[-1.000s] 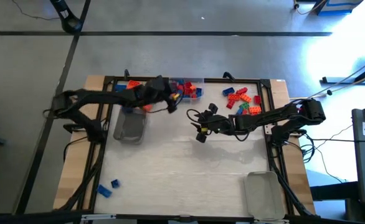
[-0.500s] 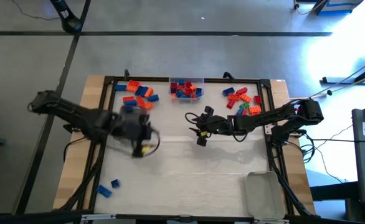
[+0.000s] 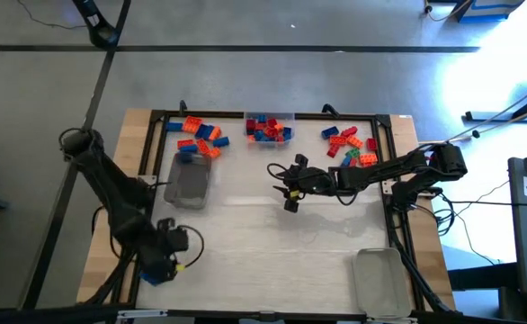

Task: Sort blocks by size
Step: Put the blue 4 stud game piece into the transparent bin

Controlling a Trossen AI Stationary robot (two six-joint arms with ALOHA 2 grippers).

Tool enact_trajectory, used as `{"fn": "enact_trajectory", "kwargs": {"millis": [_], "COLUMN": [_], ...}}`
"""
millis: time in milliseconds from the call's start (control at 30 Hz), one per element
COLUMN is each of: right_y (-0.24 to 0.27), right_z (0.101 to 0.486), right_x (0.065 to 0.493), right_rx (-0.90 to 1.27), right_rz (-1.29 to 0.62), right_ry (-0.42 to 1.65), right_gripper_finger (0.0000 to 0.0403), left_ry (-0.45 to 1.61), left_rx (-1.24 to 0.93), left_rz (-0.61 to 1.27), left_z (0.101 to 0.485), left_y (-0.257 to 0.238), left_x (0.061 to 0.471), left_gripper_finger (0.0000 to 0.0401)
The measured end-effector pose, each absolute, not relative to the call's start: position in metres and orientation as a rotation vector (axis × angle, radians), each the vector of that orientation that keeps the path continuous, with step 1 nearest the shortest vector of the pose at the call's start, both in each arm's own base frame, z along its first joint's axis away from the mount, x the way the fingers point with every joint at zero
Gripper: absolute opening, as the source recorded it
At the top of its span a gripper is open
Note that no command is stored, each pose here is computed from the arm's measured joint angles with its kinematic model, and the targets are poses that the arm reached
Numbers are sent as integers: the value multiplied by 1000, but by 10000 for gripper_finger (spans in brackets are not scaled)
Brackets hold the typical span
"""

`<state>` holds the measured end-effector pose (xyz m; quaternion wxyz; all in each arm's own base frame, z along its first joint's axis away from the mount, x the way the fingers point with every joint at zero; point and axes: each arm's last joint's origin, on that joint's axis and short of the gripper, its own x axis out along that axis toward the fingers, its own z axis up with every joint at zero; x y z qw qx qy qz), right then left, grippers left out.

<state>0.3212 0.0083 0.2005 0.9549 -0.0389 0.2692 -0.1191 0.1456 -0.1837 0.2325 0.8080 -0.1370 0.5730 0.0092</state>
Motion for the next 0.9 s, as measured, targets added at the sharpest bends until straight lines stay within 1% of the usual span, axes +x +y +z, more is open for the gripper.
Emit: {"fn": "enact_trajectory", "kwargs": {"millis": [133, 333, 700, 833, 900], "right_y": [8, 8, 8, 8, 8], "right_z": [200, 201, 201, 201, 201], "right_x": [321, 321, 322, 322, 322], "right_rx": [-79, -94, -101, -100, -101], "right_rz": [-242, -239, -237, -237, -236], "right_ry": [547, 545, 544, 543, 544], "right_gripper_finger": [193, 193, 193, 193, 193], "left_ry": [1352, 1479, 1532, 1523, 1531], "left_rx": [-380, -383, -346, -372, -357], "left_rz": [103, 183, 263, 249, 274], "left_z": [214, 190, 166, 158, 153], "left_y": [-203, -220, -225, -224, -220], "left_x": [135, 128, 128, 127, 125], "left_gripper_finger": [249, 249, 249, 249, 249]}}
